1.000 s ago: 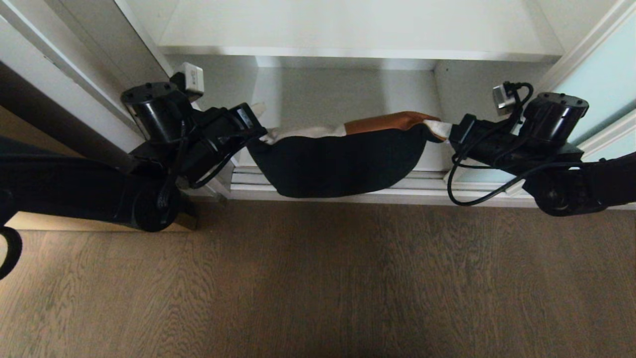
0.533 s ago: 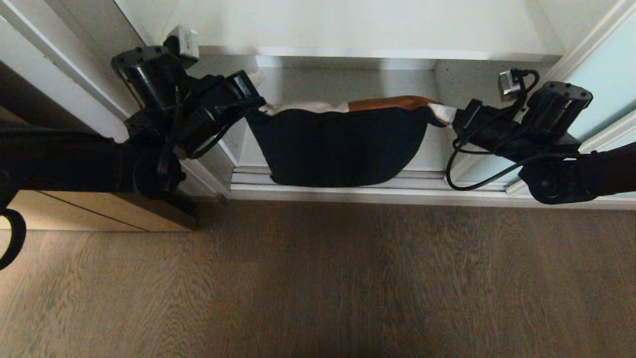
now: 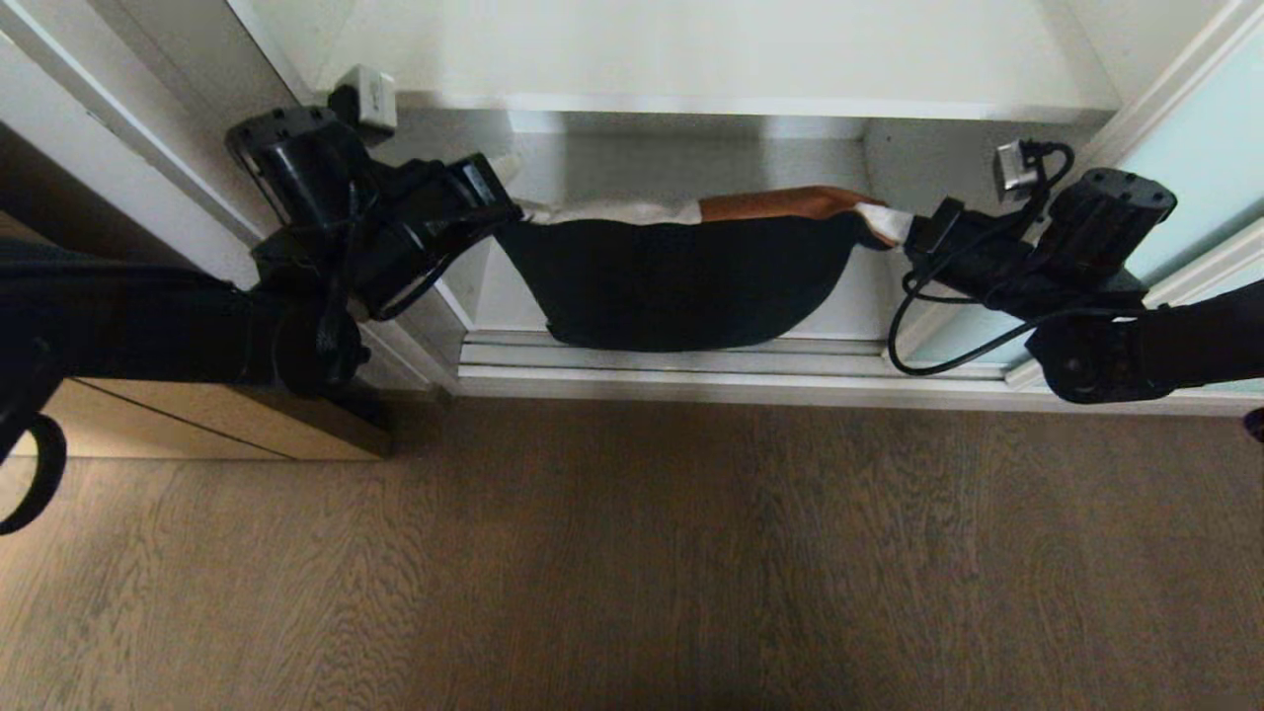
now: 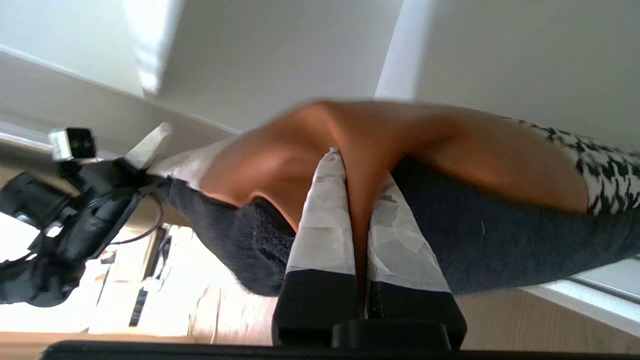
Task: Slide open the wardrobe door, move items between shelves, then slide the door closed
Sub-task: Place the pillow on the lower shelf
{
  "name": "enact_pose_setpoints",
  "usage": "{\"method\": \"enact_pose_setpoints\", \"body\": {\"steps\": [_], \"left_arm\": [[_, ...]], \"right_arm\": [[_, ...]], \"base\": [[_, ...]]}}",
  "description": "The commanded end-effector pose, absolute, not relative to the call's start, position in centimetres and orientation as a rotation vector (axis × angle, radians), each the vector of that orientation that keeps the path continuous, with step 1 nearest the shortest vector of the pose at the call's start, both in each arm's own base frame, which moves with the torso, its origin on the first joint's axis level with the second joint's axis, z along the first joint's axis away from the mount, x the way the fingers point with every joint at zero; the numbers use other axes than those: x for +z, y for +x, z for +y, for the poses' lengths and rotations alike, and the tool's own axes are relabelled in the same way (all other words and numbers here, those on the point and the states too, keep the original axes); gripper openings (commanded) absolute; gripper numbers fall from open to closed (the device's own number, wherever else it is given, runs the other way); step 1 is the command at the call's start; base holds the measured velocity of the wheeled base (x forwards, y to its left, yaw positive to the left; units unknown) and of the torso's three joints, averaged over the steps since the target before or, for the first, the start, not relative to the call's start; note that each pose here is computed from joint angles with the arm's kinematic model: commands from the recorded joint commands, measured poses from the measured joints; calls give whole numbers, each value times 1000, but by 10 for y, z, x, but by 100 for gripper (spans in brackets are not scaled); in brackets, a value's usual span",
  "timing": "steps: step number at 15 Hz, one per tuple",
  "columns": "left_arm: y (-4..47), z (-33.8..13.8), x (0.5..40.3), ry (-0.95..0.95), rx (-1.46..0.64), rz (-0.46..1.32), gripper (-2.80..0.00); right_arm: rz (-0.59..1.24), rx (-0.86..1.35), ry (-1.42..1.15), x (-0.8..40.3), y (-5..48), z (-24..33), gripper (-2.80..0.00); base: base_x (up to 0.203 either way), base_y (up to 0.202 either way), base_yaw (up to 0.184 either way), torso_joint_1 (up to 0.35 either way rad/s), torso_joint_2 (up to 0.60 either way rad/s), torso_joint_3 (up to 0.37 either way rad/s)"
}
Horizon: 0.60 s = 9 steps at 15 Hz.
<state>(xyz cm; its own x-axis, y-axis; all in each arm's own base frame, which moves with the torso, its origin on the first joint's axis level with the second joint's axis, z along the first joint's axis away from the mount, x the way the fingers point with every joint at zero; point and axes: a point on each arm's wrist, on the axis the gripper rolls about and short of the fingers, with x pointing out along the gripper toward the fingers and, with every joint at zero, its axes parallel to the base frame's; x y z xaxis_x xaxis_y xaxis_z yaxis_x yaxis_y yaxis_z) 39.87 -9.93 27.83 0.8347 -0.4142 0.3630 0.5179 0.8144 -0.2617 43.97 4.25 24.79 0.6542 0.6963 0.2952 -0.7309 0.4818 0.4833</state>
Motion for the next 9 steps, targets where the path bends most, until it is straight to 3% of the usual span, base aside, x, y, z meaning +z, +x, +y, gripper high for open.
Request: {"method": "enact_pose_setpoints", "body": {"steps": [1,3,5,9], "left_arm": [[428,-95,223,-356,-494,-243,-280],[448,-88,180,-342,-477,-204,-280],[456,-77,159,-333,-488,-173,-280],[446,-76,182,-345,-533,-186,-280]], "right_arm": [[16,853,649,191,474,44,-280],[36,855,651,157,492,43,-280],[46,871,642,149,495,37,-280],[7,910,612,148,483,34,-280]], "base": [[0,0,0,0,0,0],[0,0,0,0,0,0],[0,0,0,0,0,0],[0,0,0,0,0,0]]}}
